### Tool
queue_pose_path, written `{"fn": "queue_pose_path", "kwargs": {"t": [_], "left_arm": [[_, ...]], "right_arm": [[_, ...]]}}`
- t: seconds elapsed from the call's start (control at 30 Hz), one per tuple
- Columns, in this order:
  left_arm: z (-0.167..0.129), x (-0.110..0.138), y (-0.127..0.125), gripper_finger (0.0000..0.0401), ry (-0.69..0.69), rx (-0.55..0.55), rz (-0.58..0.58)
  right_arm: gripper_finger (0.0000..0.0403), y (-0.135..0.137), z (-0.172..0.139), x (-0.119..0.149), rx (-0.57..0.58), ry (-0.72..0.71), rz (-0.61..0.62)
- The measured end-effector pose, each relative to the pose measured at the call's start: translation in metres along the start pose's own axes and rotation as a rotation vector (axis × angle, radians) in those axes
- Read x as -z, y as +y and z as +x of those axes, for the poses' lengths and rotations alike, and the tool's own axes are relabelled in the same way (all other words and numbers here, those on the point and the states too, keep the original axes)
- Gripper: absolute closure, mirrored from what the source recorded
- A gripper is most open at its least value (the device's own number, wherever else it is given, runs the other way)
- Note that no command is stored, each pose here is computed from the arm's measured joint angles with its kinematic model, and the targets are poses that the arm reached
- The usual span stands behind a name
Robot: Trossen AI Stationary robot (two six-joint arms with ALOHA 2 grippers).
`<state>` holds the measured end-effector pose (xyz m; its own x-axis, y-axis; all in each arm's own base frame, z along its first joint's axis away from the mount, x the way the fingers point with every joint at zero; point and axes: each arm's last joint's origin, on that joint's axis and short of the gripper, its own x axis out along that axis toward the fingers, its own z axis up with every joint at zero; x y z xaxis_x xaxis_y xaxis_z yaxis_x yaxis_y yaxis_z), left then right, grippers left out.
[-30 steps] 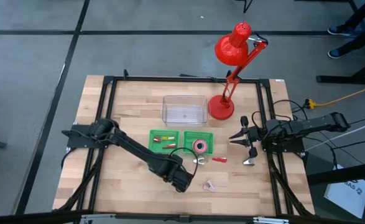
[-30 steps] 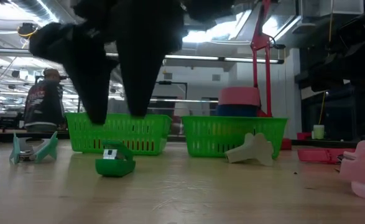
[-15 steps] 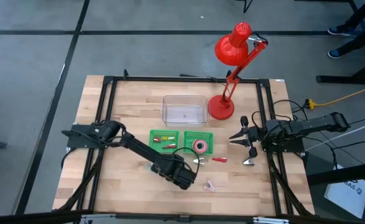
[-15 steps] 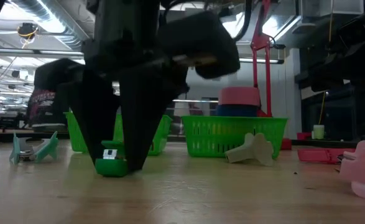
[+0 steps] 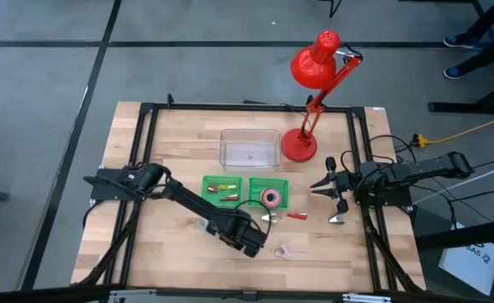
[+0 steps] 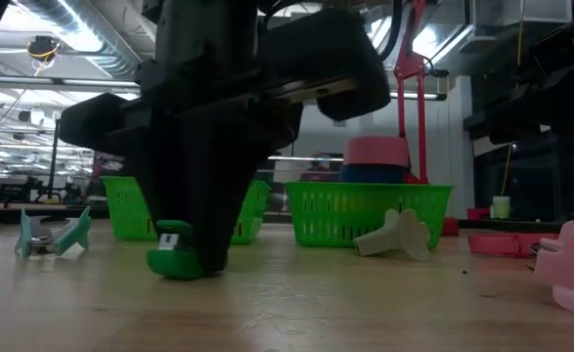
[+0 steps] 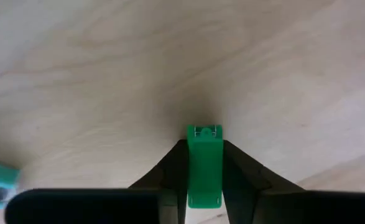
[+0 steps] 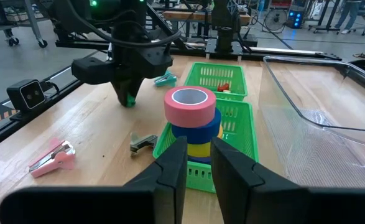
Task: Pick and place Stapler, Stapler remover, tape
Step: Put the green stapler into the left green bin
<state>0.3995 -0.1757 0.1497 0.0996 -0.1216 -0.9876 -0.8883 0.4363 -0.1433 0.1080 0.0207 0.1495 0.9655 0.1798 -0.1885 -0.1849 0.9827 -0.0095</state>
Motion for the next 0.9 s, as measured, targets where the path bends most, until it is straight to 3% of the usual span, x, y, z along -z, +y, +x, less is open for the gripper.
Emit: {"fn": "queue_pose_path", "kwargs": {"t": [0.17, 0.5, 0.7, 0.9], "left_arm": [[-0.005, -0.001, -0.005, 0.0333, -0.003, 0.066, 0.003], [-0.043, 0.002, -0.01, 0.0338, -0.001, 0.207, 0.043], [-0.077, -0.001, 0.001, 0.0338, -0.117, 0.213, 0.091], [-0.116, -0.014, 0.023, 0.0338, -0.217, 0.151, 0.166]], "right_arm": [[0.0331, 0.0, 0.0, 0.0, 0.0, 0.0, 0.0], [0.0331, 0.0, 0.0, 0.0, 0.0, 0.0, 0.0], [0.0331, 0.0, 0.0, 0.0, 0.0, 0.0, 0.0], [0.0331, 0.0, 0.0, 0.0, 0.0, 0.0, 0.0]]}}
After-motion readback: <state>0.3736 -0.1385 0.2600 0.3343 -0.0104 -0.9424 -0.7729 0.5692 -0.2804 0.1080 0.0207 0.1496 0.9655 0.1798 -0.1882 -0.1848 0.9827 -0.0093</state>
